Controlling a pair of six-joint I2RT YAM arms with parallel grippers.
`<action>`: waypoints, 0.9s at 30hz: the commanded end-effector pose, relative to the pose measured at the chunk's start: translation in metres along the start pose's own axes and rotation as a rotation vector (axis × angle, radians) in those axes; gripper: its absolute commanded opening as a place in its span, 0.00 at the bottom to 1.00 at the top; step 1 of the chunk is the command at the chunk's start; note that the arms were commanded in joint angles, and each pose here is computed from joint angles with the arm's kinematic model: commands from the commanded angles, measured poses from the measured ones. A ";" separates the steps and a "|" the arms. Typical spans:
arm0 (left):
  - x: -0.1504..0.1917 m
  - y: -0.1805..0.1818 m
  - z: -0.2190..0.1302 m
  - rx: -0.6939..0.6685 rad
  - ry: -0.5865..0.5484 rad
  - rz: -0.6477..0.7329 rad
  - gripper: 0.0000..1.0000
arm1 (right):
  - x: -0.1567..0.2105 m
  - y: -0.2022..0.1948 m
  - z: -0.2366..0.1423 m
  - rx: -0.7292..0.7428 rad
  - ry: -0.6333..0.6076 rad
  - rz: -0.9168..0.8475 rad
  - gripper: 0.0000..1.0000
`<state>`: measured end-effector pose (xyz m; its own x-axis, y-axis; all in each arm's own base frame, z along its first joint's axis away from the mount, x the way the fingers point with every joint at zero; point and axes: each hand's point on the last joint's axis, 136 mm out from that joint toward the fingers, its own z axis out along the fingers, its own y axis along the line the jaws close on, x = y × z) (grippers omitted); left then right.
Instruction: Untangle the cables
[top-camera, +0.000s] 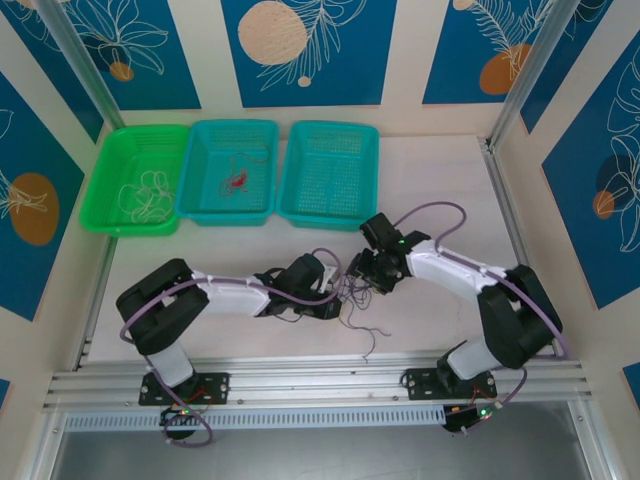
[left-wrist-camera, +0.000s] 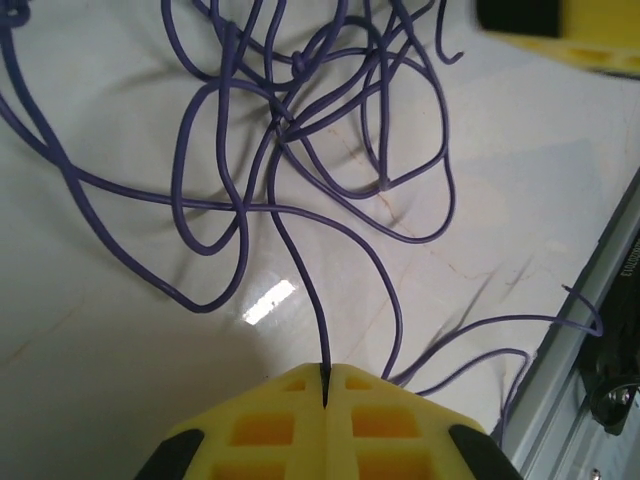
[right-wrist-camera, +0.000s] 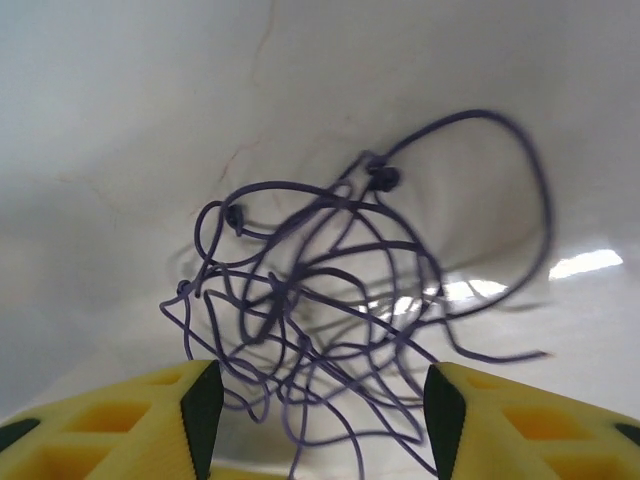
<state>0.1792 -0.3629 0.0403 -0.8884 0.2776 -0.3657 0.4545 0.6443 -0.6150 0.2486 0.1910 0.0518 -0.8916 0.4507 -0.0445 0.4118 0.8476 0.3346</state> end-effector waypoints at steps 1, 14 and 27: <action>-0.008 -0.014 -0.024 0.002 -0.066 0.105 0.00 | 0.003 -0.003 0.015 0.064 0.022 0.005 0.53; -0.041 0.043 -0.175 -0.279 -0.348 0.131 0.00 | -0.051 -0.058 0.006 0.085 -0.086 0.180 0.00; -0.051 0.093 -0.260 -0.400 -0.502 0.000 0.00 | -0.076 -0.094 -0.038 0.023 -0.192 0.220 0.15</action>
<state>0.2533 -0.1219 0.1801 -0.6960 -0.0327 -0.7173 0.2620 0.9185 -0.2961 0.2713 0.0524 0.0525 -0.6452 0.7513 -0.1389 0.6828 0.6486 0.3363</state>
